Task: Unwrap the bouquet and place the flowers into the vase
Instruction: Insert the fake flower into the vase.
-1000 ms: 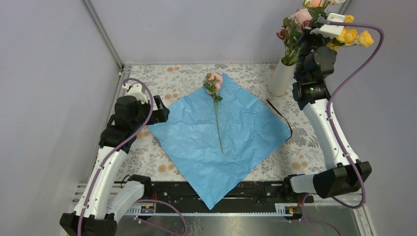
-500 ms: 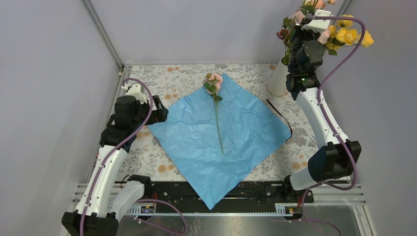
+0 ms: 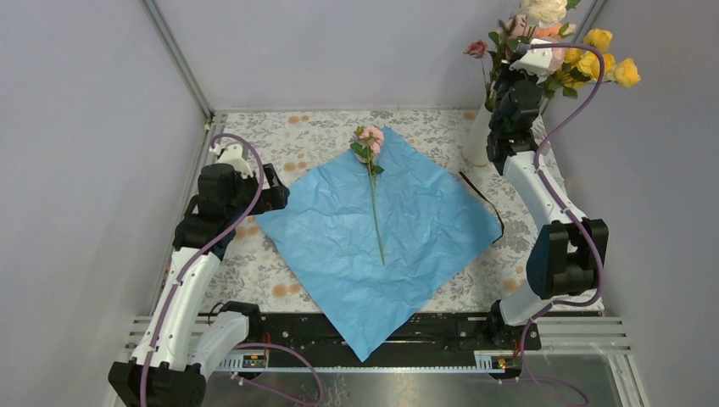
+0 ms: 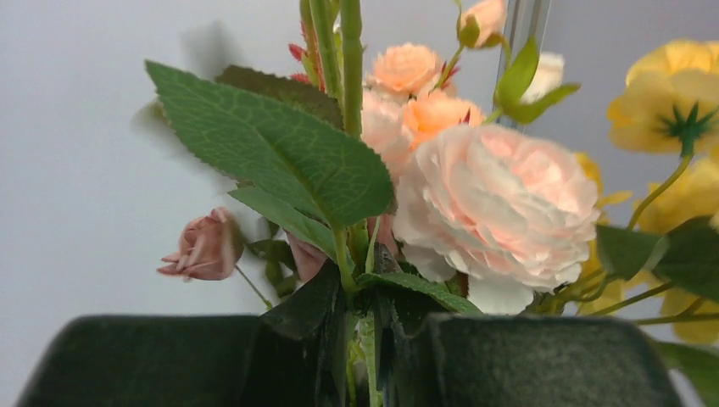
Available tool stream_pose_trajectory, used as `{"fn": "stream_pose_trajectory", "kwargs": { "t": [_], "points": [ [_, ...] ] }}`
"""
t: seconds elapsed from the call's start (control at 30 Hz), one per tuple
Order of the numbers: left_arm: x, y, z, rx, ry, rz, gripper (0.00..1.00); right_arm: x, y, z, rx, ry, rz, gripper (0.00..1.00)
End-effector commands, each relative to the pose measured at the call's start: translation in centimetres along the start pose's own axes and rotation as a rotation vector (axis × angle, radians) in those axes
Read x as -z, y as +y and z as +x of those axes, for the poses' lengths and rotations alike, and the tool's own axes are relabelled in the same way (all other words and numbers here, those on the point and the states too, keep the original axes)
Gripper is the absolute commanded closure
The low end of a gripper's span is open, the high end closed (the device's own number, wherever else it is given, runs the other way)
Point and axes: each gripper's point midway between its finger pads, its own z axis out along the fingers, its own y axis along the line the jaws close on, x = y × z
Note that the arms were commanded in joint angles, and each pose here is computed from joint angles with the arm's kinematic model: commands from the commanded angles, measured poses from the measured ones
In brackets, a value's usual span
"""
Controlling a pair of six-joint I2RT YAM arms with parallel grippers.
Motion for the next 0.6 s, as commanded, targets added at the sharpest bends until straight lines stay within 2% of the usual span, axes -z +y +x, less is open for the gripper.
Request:
{"fn": "stream_pose_trajectory", "kwargs": {
  "t": [0.0,0.33,0.57],
  "points": [
    [-0.3,-0.3,-0.9,-0.011,-0.033,0.021,0.01,-0.3,0.0,-0.1,-0.056,-0.036,0.002,1.0],
    [-0.3,-0.5,-0.8,-0.008,-0.025,0.037,0.01,0.4,0.0,4.6,-0.052,0.058,0.008,0.98],
    [-0.2,-0.6,-0.8,-0.009,-0.025,0.045,0.01,1.0,0.4,7.1,-0.057,0.118,-0.013,0.89]
  ]
}}
